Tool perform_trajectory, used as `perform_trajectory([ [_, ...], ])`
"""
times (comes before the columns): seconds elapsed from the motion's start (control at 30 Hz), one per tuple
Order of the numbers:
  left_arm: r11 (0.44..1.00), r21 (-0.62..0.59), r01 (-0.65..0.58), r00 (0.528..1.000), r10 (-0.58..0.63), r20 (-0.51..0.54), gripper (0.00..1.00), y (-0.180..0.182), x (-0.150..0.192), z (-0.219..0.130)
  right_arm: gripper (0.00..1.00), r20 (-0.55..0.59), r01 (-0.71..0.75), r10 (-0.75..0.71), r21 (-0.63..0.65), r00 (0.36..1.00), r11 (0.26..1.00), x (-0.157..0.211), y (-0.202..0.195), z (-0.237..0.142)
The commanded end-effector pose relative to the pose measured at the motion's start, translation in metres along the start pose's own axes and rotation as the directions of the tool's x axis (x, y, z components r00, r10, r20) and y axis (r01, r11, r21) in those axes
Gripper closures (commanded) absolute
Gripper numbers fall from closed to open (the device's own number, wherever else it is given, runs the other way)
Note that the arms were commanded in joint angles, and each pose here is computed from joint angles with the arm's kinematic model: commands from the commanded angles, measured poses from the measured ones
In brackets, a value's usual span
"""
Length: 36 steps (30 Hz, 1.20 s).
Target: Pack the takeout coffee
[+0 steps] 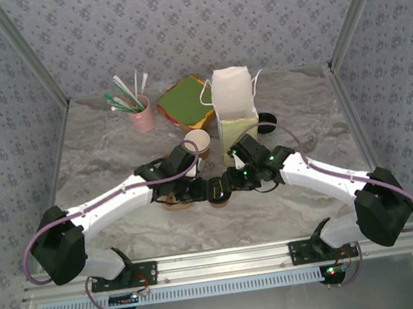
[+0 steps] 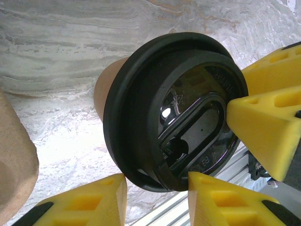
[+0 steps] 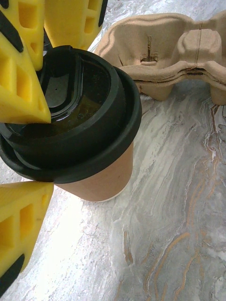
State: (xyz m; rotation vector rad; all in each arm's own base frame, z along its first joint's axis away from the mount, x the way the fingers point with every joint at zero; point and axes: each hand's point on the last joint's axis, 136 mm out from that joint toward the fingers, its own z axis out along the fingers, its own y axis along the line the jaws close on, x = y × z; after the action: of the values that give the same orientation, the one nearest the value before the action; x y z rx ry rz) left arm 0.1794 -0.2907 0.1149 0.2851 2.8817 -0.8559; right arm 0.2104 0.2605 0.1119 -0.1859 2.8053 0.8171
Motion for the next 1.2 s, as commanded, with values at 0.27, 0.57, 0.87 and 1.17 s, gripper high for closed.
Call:
perform_trajectory([
  [0.27,0.999,0.020,-0.032,0.999,0.031,0.045,0.57,-0.025,-0.017,-0.022,0.59,0.008,-0.033,0.033,0.037,0.999,0.999,-0.002,-0.007,-0.011],
  [0.57,0.999,0.038,-0.029,0.995,0.025,0.097,0.53,-0.029,-0.028,-0.043,0.41,0.076,-0.004,0.003,0.010,0.997,1.000,-0.019,0.011,-0.036],
  [0.87,0.999,-0.039,0.009,0.983,-0.002,0.182,0.27,-0.003,-0.046,-0.075,0.16,0.122,0.007,-0.011,0.030,0.992,1.000,-0.027,0.016,-0.062],
  [1.17,0.976,-0.191,0.105,0.971,-0.060,0.231,0.00,0.063,-0.046,-0.097,0.00,0.213,0.011,-0.020,0.041,0.977,0.999,-0.038,0.022,-0.088],
])
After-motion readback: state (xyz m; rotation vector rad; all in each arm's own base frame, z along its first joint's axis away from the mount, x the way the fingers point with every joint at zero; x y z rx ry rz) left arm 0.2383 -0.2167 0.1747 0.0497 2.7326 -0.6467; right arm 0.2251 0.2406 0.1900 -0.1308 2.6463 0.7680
